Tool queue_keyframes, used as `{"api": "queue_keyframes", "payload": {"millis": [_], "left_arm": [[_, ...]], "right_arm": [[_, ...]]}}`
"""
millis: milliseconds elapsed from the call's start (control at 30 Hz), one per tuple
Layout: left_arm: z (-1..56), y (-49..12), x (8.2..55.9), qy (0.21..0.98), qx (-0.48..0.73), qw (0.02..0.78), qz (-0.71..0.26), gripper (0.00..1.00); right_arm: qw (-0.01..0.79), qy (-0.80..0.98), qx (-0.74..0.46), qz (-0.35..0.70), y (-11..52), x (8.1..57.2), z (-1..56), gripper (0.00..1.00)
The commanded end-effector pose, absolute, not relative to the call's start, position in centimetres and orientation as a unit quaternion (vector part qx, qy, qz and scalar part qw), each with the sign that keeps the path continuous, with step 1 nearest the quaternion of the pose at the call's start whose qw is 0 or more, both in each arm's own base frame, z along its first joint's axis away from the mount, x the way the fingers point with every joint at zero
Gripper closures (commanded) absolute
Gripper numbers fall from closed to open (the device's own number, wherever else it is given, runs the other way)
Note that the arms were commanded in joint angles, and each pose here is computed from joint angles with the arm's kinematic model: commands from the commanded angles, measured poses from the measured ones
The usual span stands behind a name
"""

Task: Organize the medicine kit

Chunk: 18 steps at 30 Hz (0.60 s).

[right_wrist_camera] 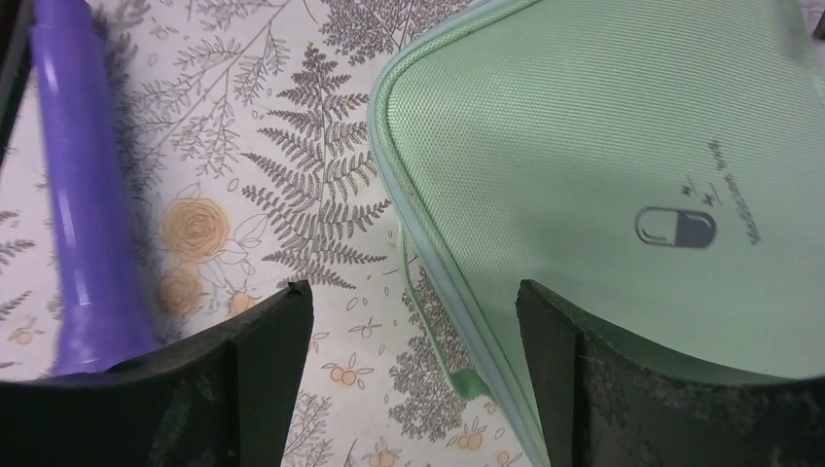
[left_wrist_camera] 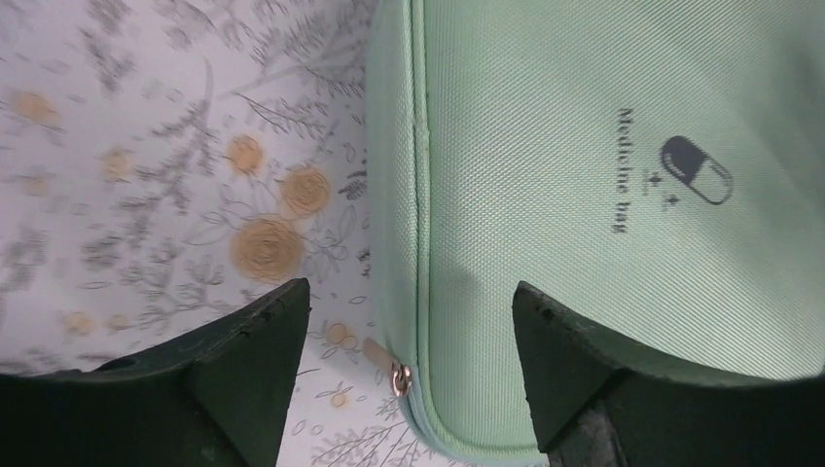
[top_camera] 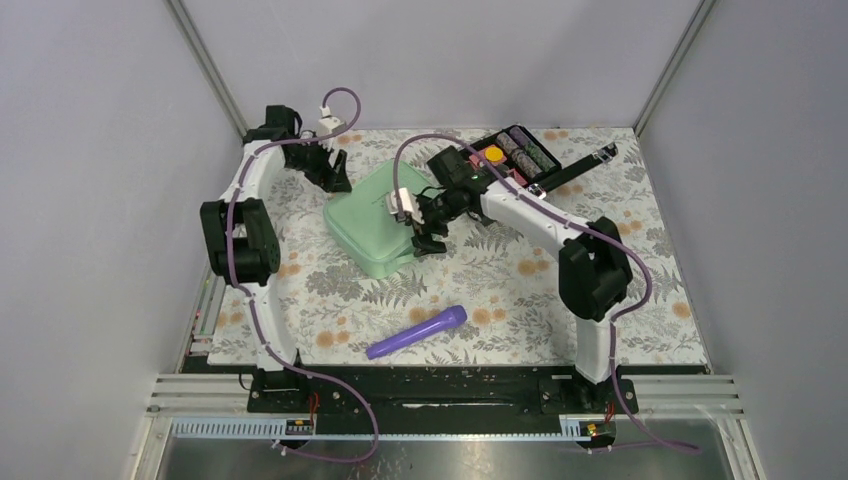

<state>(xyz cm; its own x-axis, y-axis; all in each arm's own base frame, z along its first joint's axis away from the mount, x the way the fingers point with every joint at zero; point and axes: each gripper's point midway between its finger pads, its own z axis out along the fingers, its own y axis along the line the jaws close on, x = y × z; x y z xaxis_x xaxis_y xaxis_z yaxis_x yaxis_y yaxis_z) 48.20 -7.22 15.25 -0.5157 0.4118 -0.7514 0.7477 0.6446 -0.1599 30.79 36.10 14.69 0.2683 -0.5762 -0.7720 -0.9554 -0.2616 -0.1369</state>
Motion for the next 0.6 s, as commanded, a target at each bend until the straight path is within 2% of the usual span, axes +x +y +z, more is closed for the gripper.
{"api": "queue_keyframes", "payload": {"millis": [0, 133, 267, 433, 567], "left_arm": [[13.6, -8.3, 48.1, 0.843, 0.320, 0.329, -0.281, 0.26], [13.8, -9.8, 45.6, 0.843, 0.281, 0.304, -0.344, 0.39], [13.2, -10.8, 40.8, 0.844, 0.259, 0.274, -0.381, 0.48], [12.9, -11.4, 36.2, 0.839, 0.267, 0.273, -0.387, 0.51], [12.7, -12.1, 33.6, 0.837, 0.277, 0.268, -0.390, 0.52]], "right_arm": [[0.315, 0.491, -0.769, 0.261, 38.1, 31.3, 13.6, 0.18], [0.334, 0.538, -0.746, 0.208, 38.4, 34.0, 12.0, 0.19], [0.358, 0.566, -0.726, 0.155, 37.5, 37.2, 11.6, 0.20], [0.390, 0.604, -0.685, 0.118, 36.9, 40.6, 12.1, 0.20], [0.393, 0.611, -0.676, 0.122, 36.9, 40.7, 12.1, 0.19]]}}
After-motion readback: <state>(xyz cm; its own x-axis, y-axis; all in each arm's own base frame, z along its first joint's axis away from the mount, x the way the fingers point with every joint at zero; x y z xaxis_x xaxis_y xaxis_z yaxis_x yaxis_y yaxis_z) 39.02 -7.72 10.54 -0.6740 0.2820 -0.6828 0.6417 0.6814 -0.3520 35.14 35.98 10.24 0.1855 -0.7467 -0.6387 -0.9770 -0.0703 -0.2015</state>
